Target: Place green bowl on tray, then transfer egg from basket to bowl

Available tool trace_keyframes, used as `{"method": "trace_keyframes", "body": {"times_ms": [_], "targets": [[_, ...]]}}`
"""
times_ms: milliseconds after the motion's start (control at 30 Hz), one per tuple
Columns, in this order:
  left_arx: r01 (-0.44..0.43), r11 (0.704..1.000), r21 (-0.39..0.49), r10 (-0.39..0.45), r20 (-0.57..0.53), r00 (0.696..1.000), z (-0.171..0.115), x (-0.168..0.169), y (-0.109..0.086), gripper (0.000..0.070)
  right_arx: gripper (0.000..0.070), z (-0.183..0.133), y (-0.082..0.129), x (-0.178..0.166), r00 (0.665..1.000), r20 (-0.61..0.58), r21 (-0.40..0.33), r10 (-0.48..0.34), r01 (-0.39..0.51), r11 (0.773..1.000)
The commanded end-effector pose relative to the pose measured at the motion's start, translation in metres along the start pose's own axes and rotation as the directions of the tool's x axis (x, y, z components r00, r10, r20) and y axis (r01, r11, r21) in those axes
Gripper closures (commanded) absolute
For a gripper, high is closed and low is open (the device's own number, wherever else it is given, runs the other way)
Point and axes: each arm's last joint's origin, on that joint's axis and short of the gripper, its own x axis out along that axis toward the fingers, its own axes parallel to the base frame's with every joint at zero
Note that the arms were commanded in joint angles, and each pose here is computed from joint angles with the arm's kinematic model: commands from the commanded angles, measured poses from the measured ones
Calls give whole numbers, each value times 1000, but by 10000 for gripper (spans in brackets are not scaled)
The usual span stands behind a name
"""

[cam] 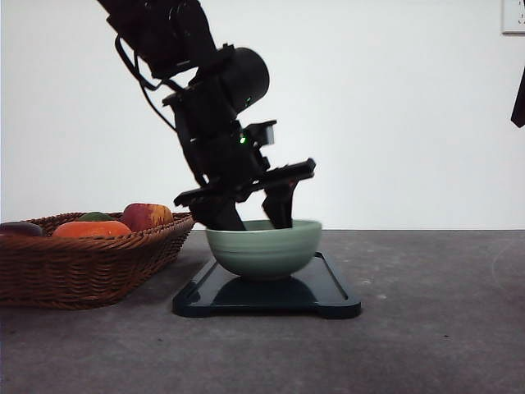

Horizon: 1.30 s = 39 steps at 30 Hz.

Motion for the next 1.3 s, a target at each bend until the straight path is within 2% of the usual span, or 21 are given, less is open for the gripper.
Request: {"method": "trace_keyframes", "body": {"times_ms": [0,200,367,467,600,733,867,1100,1267], "targets": [[13,1000,5,-14,21,1000,9,0,-8,307,449,0,1,2,1000,-5,7,3,-3,1000],[15,1000,5,-15,12,1000,24,-26,-16,309,449,-3,1,2,1000,-30,3,-4,4,1000],[18,999,-33,-17,22,1000,29,-69,-20,310,449,-5,0,1,999,-52,0,-11,11,1000],[-4,1000,-9,5,65,998,30,-102,-23,310,449,-5,0,2,999,-52,-1,-11,11,1000],[-82,996,17,79,160,984,23,-137,-28,310,449,-5,0,2,999,-51,-6,-11,10,1000],[-72,997,24,64,258,964,0,-161,-30,310,449,-4,0,2,999,-45,-24,-9,8,1000],[-45,998,35,31,333,942,-35,-177,-26,310,449,-2,1,2,1000,-26,-46,-3,2,999],[-61,997,56,39,325,945,-106,-192,-4,310,449,3,2,2,999,29,-98,15,-12,995],[-62,997,40,44,360,932,-148,-208,10,314,449,6,3,1,998,59,-130,24,-16,991]]}}
